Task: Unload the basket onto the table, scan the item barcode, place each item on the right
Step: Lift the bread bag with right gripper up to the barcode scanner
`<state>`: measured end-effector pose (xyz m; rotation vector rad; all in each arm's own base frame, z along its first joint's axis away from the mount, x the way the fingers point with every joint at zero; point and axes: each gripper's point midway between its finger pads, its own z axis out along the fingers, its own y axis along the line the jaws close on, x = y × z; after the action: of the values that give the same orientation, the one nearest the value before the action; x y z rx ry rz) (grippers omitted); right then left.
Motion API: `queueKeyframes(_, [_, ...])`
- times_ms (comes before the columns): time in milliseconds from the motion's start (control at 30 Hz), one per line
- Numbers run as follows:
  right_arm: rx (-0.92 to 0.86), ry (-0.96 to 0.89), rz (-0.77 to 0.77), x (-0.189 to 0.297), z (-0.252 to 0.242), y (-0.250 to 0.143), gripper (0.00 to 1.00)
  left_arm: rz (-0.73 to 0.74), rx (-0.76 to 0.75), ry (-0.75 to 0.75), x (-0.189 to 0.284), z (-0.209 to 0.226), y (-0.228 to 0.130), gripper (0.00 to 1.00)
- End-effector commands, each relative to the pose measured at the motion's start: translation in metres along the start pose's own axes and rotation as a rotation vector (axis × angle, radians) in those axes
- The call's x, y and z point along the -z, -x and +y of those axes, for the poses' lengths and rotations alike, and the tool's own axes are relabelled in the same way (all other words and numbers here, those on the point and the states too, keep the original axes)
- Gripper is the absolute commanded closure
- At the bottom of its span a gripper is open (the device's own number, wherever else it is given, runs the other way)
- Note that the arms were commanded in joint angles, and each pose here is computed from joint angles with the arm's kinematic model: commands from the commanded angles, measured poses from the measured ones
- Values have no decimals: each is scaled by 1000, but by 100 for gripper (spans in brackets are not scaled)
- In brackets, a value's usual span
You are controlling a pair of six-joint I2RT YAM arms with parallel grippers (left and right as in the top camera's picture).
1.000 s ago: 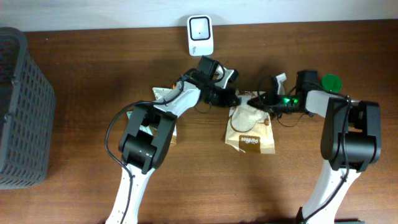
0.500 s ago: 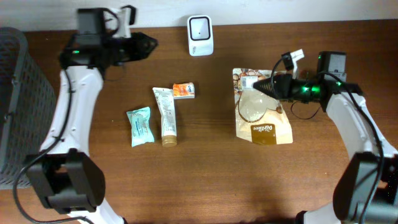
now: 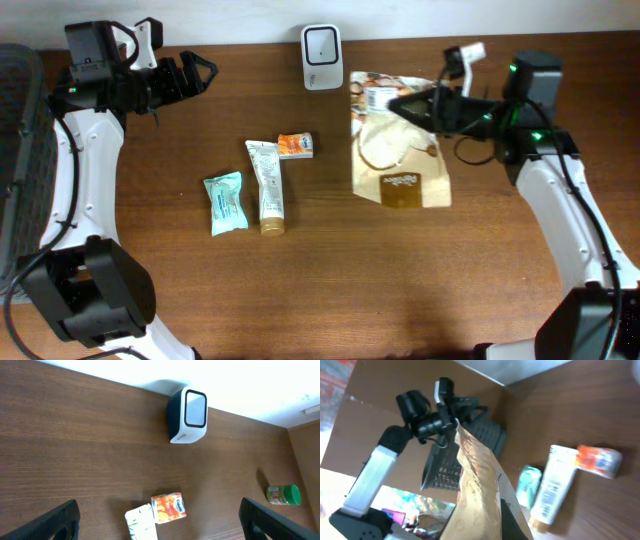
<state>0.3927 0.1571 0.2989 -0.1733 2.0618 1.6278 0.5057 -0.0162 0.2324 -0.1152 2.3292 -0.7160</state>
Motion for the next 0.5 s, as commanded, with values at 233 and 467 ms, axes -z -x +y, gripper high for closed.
queueKeyframes(233, [430,-722,-174,-33,24,68,96,11,0,4,-3,4,-3,1])
queueKeyframes(467, [927,-1208,-228,-64,-13,111,96,11,0,4,-3,4,-3,1])
